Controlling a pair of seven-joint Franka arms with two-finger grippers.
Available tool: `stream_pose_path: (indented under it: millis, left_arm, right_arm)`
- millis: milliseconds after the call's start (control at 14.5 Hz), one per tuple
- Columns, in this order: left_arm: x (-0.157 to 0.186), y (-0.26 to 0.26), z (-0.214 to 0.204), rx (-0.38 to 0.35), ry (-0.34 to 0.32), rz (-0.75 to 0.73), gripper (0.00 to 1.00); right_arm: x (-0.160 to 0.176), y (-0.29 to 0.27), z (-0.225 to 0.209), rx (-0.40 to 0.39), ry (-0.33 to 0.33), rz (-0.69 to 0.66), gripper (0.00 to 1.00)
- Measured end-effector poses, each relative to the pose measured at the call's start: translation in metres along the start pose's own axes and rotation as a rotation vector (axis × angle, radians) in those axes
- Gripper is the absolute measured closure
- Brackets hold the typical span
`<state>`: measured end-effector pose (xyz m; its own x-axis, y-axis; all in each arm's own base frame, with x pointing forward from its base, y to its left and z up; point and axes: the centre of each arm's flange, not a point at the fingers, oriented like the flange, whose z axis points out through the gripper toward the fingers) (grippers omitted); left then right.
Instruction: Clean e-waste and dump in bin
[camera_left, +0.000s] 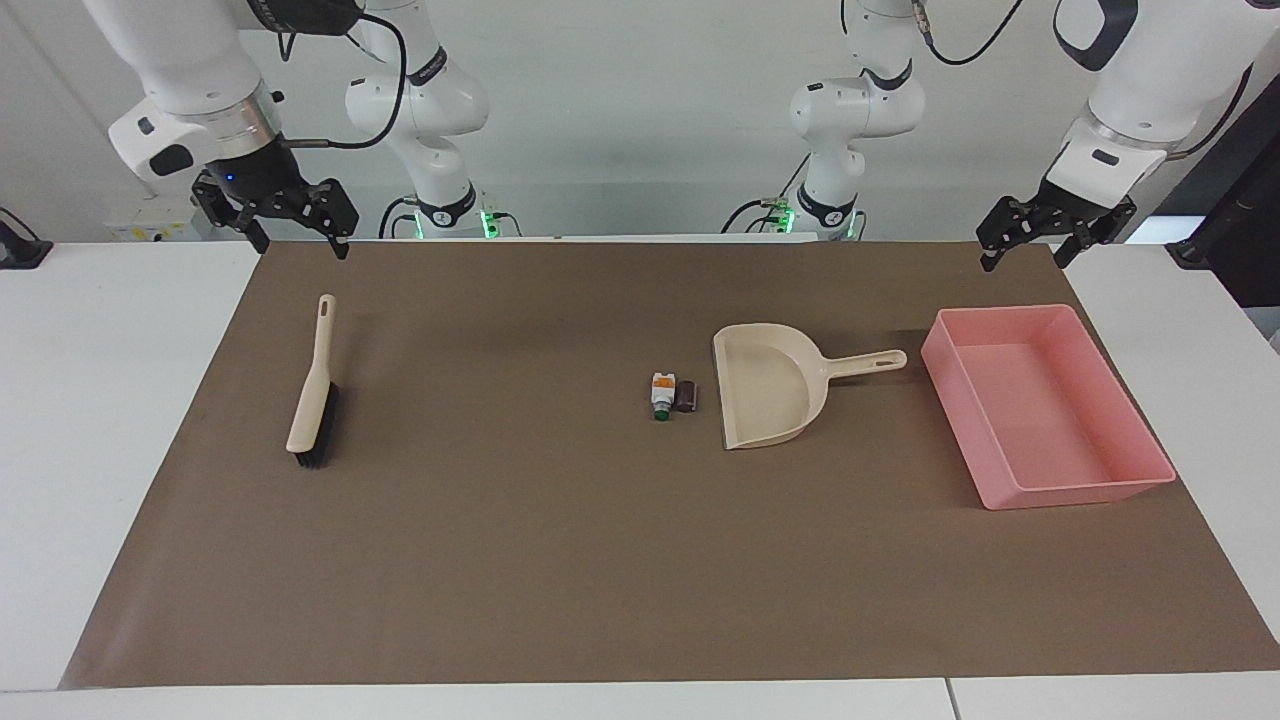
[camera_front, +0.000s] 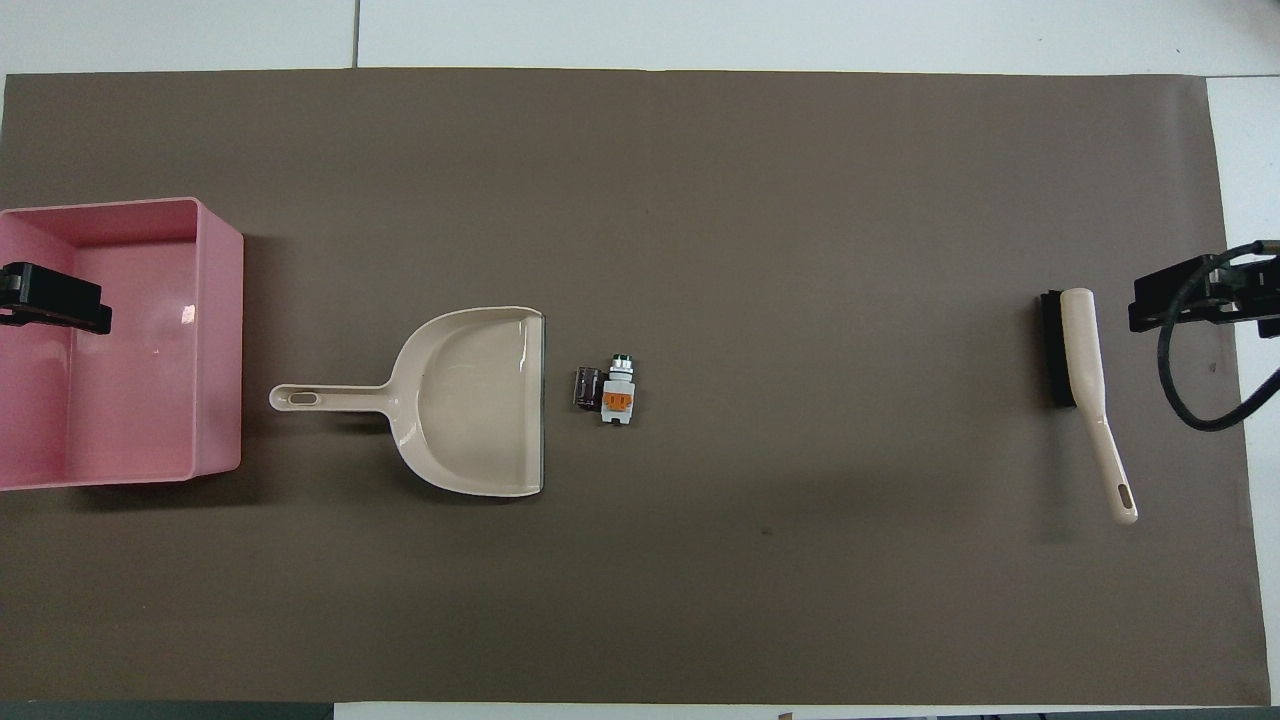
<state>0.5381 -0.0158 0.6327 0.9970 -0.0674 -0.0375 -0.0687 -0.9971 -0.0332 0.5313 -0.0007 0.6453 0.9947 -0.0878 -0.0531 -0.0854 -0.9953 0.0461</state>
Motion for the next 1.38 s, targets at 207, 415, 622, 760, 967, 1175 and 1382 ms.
stream_pose_path:
  millis: [207, 415, 622, 760, 967, 1175, 1382]
  left_arm:
    - [0.000, 0.000, 0.000, 0.000, -0.001, -0.001, 0.01]
    - [0.000, 0.000, 0.001, 0.000, -0.001, -0.001, 0.01]
    - [0.000, 0.000, 0.001, 0.000, -0.001, -0.001, 0.01]
    - [0.000, 0.000, 0.000, 0.000, 0.000, 0.000, 0.01]
    - [-0.001, 0.001, -0.001, -0.001, 0.002, 0.002, 0.01]
    - [-0.001, 0.004, -0.001, -0.030, 0.005, 0.006, 0.01]
    - [0.000, 0.006, 0.000, -0.047, 0.007, 0.039, 0.01]
  right_arm:
    - [0.000, 0.000, 0.000, 0.000, 0.000, 0.000, 0.01]
    - [0.000, 0.000, 0.000, 0.000, -0.001, 0.000, 0.01]
    - [0.000, 0.000, 0.001, 0.000, -0.003, 0.000, 0.01]
    - [0.001, -0.001, 0.007, -0.001, -0.012, -0.001, 0.01]
    - [0.002, -0.002, 0.021, 0.002, -0.010, -0.003, 0.01]
    - [0.000, 0.000, 0.056, 0.007, 0.008, -0.001, 0.01]
    - [-0.013, 0.016, 0.126, 0.011, -0.022, -0.050, 0.01]
